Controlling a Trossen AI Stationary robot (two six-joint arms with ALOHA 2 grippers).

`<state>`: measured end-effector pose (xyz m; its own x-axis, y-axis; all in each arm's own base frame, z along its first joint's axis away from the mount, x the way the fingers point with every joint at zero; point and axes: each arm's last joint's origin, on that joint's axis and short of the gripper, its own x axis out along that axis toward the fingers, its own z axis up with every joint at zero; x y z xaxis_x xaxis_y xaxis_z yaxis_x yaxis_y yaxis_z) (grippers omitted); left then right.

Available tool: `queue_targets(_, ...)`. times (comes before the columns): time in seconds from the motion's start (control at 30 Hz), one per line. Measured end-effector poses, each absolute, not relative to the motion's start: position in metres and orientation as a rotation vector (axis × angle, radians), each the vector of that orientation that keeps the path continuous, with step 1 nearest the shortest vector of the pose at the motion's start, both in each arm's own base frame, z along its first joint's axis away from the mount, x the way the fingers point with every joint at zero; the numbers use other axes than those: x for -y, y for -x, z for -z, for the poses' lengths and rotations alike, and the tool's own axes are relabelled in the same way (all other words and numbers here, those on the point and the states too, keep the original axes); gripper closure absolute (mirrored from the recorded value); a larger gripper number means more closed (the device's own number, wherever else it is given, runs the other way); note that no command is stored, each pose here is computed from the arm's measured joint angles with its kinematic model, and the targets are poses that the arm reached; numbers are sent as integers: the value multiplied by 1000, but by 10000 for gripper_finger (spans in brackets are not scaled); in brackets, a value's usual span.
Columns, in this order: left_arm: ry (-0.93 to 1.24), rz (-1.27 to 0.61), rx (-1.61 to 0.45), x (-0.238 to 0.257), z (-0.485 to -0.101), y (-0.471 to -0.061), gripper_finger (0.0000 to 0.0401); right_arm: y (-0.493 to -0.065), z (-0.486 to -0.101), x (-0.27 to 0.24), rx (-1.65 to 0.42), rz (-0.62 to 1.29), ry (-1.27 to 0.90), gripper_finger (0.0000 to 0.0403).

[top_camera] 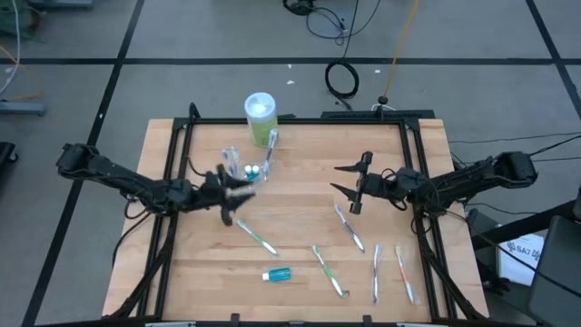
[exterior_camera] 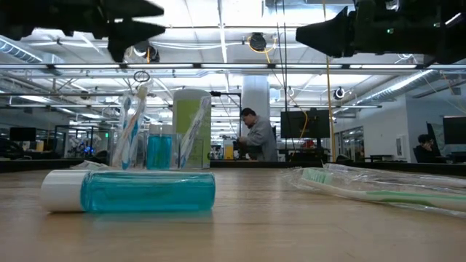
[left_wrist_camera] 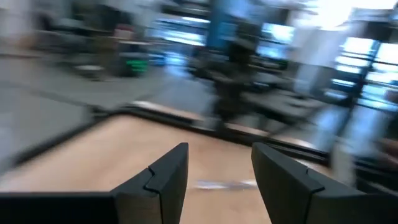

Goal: Pick & Place toothbrushing station
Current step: Put the mouthwash into the transparent organizer

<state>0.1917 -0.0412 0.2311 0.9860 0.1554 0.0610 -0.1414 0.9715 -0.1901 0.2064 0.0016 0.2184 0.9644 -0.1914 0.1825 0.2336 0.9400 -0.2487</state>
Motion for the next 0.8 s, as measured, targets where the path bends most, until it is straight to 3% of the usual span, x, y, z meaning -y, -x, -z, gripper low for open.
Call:
queue_targets(0.33,151,180,53,75,-220,-229,217,-207,-219,-2,156,225,336,186)
queue_targets(0.6,-41,255,-165,131,-214,-272,217,-207,-219,1,151,239,358,189)
queue_targets(0.8,14,320,-214,172,-215,-282,217,-207,-219,3,153,249,354,190)
